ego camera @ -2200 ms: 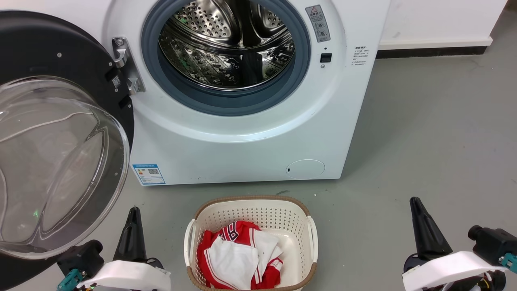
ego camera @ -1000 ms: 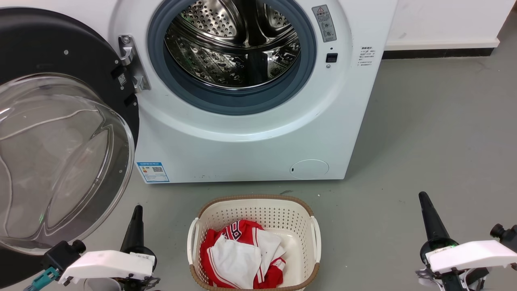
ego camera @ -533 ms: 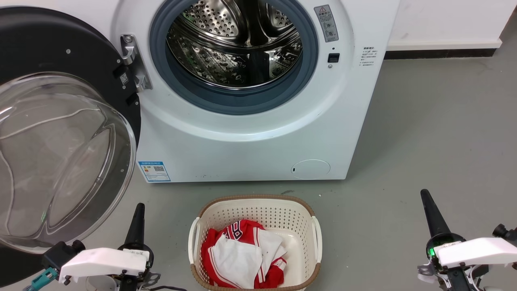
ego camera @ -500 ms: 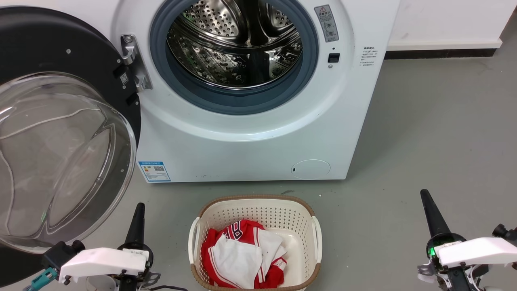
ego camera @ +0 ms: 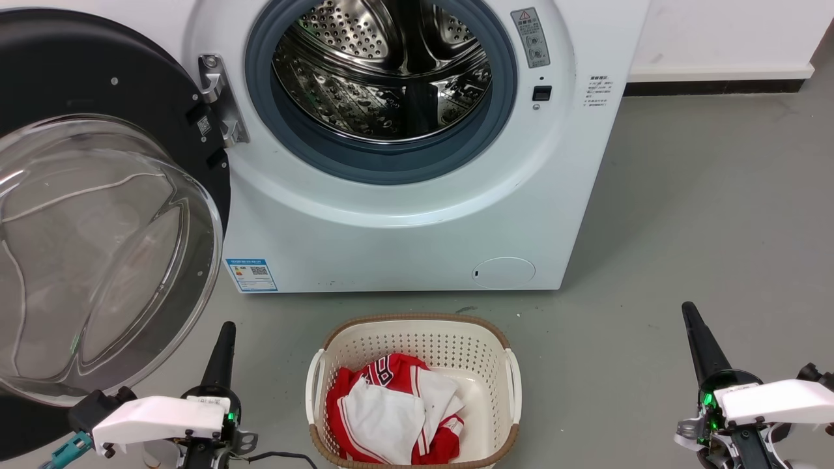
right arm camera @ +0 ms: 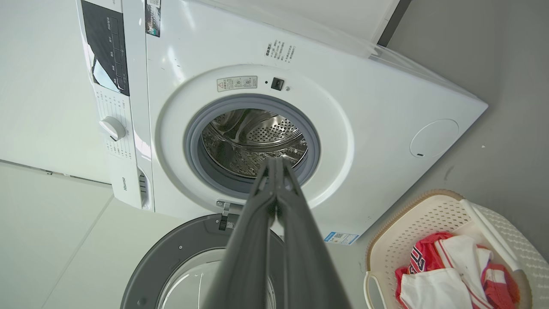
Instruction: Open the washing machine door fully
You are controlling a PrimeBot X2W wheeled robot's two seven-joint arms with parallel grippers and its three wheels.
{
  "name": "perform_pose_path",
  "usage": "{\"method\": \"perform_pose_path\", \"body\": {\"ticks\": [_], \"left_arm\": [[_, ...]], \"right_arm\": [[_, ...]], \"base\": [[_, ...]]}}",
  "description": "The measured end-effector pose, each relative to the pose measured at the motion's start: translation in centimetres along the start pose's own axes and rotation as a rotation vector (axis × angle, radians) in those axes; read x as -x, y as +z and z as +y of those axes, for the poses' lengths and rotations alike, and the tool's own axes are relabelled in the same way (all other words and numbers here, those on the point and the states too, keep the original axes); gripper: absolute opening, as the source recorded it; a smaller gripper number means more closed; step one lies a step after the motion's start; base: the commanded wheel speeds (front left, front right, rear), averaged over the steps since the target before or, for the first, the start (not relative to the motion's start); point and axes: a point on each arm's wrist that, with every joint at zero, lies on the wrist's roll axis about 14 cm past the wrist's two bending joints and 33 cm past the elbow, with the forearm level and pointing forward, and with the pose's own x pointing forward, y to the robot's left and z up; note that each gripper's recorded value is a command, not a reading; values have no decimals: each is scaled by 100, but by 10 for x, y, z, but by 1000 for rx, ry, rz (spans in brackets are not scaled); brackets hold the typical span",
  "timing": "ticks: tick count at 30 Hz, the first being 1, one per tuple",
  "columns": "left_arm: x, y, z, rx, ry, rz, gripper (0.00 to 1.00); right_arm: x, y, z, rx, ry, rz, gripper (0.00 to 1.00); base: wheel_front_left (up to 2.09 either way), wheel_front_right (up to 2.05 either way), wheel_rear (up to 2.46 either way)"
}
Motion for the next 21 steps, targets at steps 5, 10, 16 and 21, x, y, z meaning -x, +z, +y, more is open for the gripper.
{"method": "perform_pose_path", "body": {"ticks": [5, 10, 16, 21], "left_arm": [[0, 1, 0, 47, -3, 2, 0], [-1, 2, -1, 108, -13, 1, 0], [-2, 3, -3, 157, -24, 3, 0], [-2, 3, -3, 195, -29, 3, 0]], "right_arm": [[-1, 0, -1, -45, -3, 1, 0], [-4, 1, 0, -104, 1, 1, 0], [-5, 1, -1, -152, -1, 3, 0], [-6, 1, -1, -191, 0, 3, 0]], "base": [[0, 0, 0], [0, 0, 0], [0, 0, 0], [0, 0, 0]]}}
